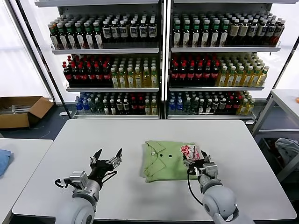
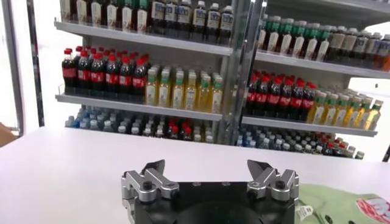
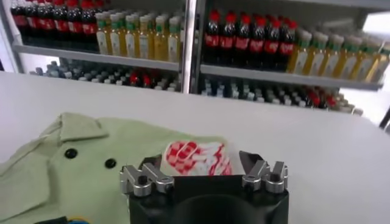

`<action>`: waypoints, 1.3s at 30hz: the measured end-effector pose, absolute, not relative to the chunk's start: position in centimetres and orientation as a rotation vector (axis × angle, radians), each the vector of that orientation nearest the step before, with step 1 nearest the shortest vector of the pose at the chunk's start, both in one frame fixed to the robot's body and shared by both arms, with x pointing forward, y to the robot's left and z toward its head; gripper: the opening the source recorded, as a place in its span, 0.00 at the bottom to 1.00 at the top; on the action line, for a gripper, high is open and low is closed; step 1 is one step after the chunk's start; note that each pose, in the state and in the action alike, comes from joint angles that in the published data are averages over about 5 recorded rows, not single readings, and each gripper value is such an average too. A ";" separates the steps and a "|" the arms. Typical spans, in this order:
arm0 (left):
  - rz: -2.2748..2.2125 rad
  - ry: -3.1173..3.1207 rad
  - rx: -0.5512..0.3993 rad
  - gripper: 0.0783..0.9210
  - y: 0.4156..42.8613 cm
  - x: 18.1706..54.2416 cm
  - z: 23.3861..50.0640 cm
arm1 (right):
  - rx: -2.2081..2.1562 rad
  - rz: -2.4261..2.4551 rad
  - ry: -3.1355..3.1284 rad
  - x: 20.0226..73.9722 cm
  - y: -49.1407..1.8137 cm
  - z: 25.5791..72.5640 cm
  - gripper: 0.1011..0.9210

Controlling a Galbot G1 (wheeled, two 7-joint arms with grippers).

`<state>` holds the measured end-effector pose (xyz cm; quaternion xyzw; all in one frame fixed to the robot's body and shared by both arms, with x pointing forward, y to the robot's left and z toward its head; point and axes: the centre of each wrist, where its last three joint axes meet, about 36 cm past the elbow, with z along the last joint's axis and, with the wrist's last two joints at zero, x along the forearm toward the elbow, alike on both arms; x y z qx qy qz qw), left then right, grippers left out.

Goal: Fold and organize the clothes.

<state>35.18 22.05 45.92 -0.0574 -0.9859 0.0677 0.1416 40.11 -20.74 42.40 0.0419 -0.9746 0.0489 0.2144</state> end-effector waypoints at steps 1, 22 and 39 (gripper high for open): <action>0.194 -2.847 -0.165 0.88 22.1 35.1 46.0 | 0.113 0.113 -2.694 39.9 -20.5 42.1 0.86; 0.190 -2.899 -0.201 0.88 22.3 34.1 46.5 | 0.051 -0.063 -2.735 37.1 -20.5 43.7 0.88; 0.157 -3.017 -0.232 0.88 21.5 33.3 46.2 | -0.210 0.384 -2.932 30.2 -25.1 47.2 0.88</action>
